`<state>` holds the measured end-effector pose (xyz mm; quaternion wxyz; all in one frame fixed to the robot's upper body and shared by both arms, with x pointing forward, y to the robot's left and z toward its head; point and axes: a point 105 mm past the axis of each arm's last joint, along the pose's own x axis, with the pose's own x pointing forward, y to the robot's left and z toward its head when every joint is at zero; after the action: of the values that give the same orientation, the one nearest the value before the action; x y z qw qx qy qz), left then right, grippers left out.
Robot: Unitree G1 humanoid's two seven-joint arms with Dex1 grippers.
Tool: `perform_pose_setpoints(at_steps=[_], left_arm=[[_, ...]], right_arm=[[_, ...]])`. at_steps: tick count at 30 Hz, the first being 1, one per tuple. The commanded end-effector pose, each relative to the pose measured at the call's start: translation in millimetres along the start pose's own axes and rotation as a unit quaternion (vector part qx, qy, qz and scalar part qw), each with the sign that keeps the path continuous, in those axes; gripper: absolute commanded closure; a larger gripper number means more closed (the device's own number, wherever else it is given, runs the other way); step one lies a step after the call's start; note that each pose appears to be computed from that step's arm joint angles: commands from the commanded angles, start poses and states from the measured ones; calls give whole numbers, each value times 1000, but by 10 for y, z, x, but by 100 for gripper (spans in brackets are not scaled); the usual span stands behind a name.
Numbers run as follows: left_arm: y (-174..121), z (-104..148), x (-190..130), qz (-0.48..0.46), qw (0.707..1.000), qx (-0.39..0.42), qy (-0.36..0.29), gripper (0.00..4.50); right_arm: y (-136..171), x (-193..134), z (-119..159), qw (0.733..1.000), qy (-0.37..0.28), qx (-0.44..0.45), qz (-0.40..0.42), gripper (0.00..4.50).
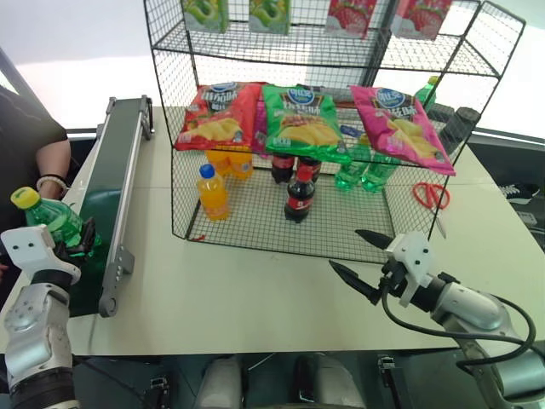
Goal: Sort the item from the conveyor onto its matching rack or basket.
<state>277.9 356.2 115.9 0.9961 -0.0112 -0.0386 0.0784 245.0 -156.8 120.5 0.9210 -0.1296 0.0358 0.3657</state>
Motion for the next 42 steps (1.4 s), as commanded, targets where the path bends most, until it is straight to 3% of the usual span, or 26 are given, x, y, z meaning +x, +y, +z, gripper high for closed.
perform_pose_setpoints(at_steps=[1, 9, 14, 21, 28, 42], left_arm=[[-365, 482, -14, -110, 992, -4, -56, 173], [-1344, 638, -274, -364, 931, -22, -3, 173], [-1691, 565, -342, -456, 890, 4, 23, 173], [-2131, 281, -383, -560, 826, 37, 42, 173], [-2459, 155, -463, -637, 768, 50, 37, 173], [-3009, 110, -588, -729, 681, 71, -4, 173]], right_arm=[[2, 15, 124, 999, -25, -14, 13, 0], [112, 123, 318, 997, -55, -6, 54, 0], [158, 149, 469, 994, -80, 28, 62, 0], [292, 186, 643, 989, -105, 72, 76, 0], [297, 253, 769, 986, -121, 98, 67, 0], [644, 456, 739, 976, -108, 136, 134, 0]])
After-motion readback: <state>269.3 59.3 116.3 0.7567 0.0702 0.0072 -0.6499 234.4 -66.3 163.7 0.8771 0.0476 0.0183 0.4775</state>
